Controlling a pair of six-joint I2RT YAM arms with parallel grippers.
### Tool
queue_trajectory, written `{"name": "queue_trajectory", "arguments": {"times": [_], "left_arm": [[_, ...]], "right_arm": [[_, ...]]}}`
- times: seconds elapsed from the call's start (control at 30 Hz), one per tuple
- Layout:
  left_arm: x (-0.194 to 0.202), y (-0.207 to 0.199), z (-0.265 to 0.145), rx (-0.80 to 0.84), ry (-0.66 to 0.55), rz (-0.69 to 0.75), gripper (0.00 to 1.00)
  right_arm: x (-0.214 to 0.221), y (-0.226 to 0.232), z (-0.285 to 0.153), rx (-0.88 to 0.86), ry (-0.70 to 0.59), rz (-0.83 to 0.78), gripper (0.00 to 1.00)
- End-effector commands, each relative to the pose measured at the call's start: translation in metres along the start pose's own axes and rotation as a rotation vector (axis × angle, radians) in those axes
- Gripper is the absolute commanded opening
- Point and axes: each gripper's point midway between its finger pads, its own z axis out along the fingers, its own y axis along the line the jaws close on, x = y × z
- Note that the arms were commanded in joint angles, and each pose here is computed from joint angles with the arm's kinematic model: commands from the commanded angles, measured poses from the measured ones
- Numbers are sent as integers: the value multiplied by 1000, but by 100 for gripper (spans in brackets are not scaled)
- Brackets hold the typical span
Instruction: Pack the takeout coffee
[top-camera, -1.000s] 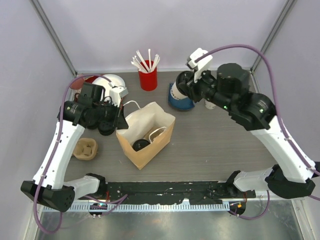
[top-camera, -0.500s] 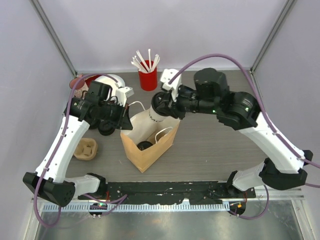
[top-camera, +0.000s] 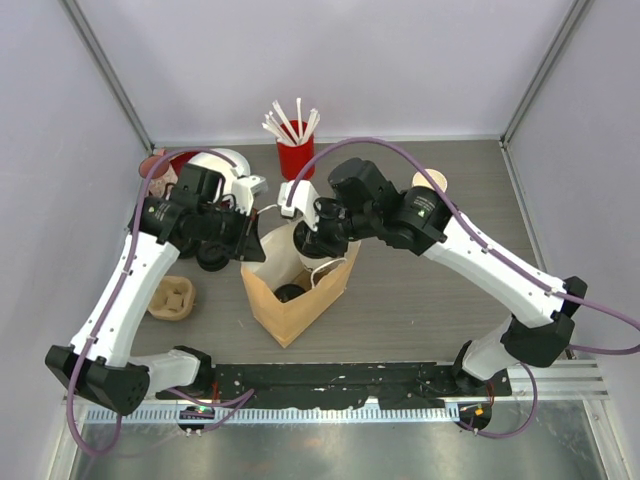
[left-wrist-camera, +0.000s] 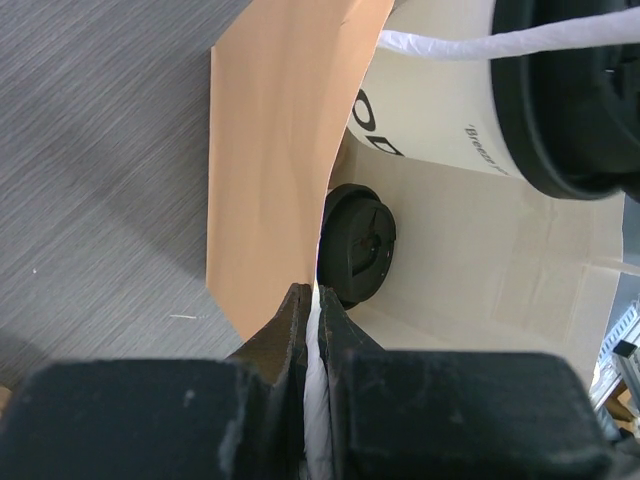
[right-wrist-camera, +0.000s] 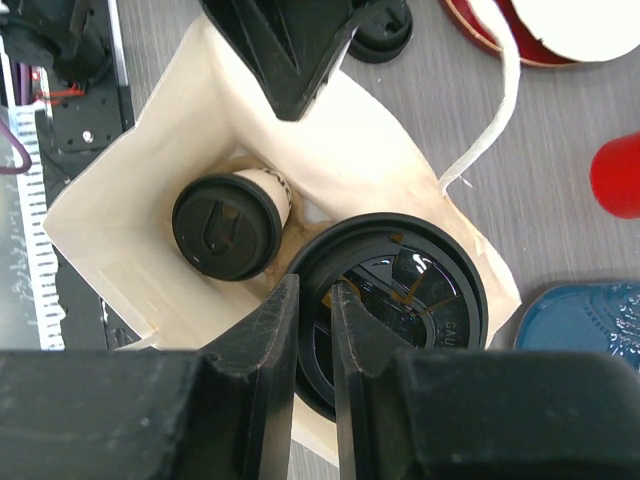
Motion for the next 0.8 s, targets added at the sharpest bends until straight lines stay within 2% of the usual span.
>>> {"name": "queue_trajectory", "arguments": {"times": [0.0, 0.23, 0.77], "left_arm": [[-4, -9, -7, 21, -50, 37, 0], [3, -1, -5, -13, -29, 95, 0], [-3, 3, -1, -28, -39, 99, 0]], "right_arm": [[-2, 2, 0, -17, -22, -74, 1], [28, 4, 30, -61, 63, -73, 1], [75, 9, 66, -133, 122, -38, 1]]}}
